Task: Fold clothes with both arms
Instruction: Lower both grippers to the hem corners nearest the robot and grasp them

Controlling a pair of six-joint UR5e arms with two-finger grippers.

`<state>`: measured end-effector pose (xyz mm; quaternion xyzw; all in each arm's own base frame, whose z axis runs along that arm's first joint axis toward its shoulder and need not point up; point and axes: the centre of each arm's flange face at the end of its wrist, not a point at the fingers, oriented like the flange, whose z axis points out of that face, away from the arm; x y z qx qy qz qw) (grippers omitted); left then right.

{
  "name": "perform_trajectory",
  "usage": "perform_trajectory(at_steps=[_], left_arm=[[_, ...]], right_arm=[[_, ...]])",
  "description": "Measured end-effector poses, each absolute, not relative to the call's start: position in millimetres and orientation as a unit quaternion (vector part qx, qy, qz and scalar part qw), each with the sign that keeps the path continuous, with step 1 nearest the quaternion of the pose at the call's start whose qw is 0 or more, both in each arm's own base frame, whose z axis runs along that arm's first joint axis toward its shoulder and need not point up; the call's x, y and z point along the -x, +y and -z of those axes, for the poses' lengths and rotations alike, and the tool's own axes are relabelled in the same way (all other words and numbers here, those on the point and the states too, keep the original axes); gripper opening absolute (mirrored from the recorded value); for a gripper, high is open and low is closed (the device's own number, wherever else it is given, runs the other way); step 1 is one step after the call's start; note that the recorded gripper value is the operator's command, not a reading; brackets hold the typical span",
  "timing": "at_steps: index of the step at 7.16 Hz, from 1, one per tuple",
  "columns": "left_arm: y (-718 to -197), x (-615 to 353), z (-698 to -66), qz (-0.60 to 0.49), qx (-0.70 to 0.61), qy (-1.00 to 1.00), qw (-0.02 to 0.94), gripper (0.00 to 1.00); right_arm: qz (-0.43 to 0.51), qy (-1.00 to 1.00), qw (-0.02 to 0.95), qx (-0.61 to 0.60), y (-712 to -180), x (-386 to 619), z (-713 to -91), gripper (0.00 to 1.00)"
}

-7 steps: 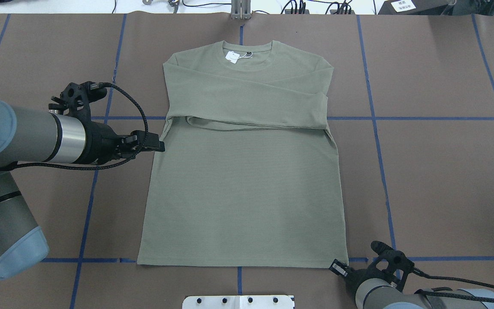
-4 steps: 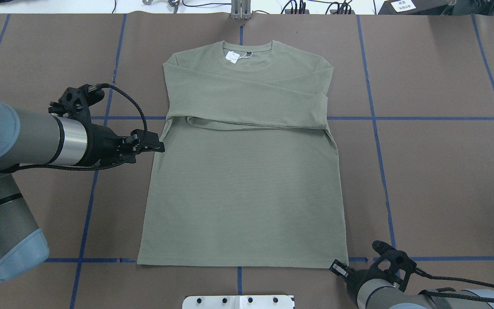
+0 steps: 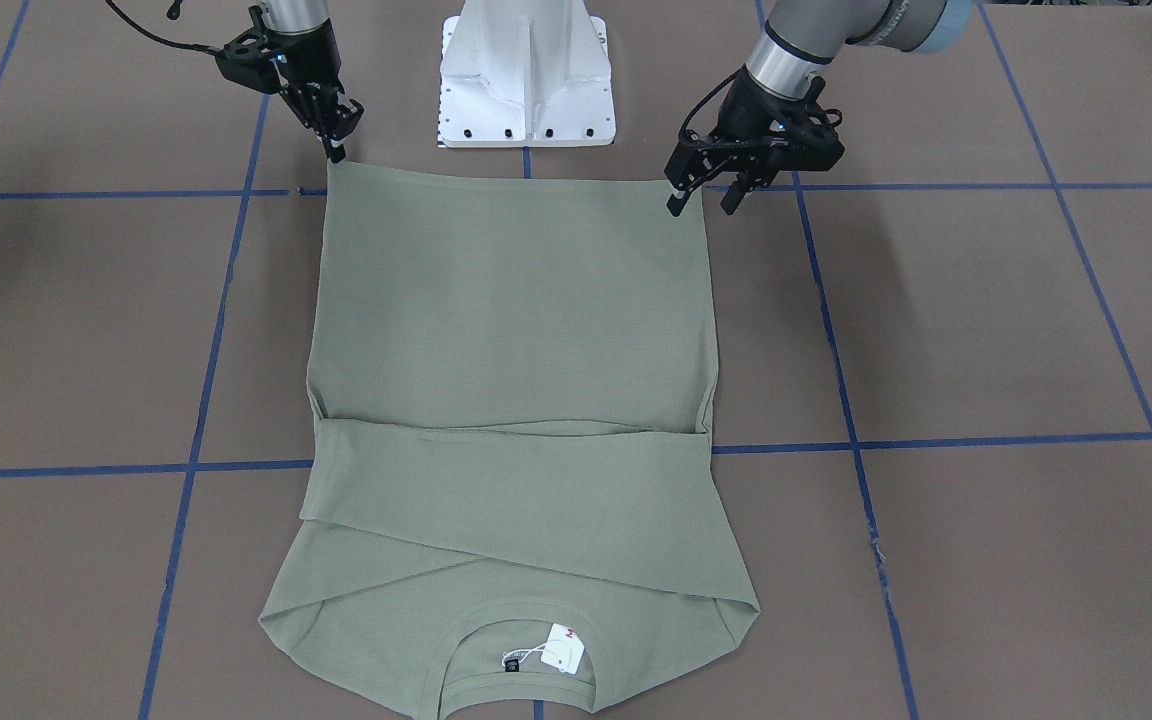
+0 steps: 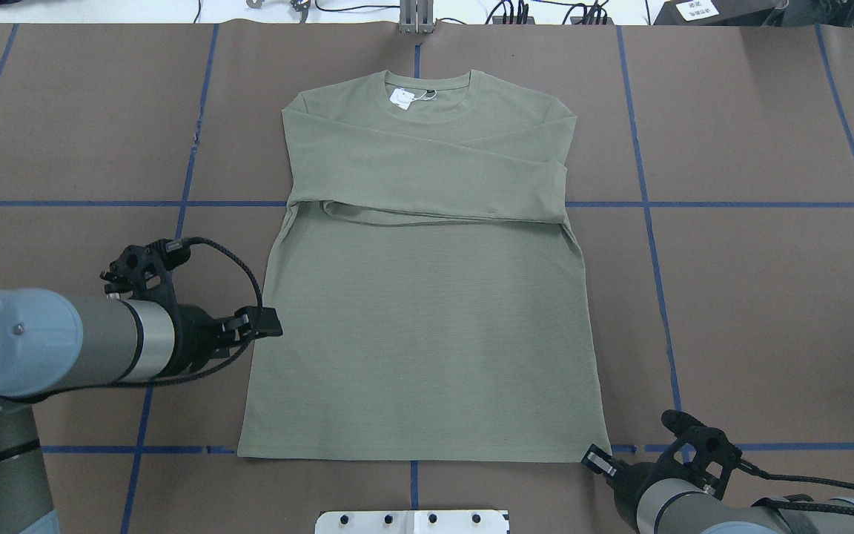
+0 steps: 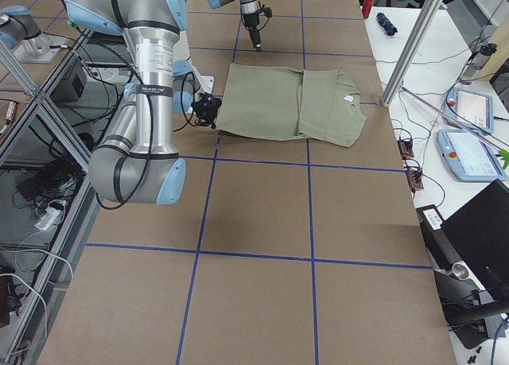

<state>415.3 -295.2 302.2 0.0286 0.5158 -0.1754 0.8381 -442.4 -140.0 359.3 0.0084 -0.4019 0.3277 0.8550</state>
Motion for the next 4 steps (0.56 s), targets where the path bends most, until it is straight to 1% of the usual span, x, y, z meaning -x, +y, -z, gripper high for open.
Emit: perform_trajectory(at_steps=[2, 4], left_arm=[[-242, -444, -330, 0.18, -0.015, 0.481, 0.858, 0.85], [-220, -460, -344, 0.177, -0.005, 0.46, 0.87, 0.79]], right_arm=[[-0.327, -0.402, 0.855, -0.008, -140, 442, -359, 0.0], [-0.327, -0.403, 0.855, -0.009, -140, 442, -359, 0.0]])
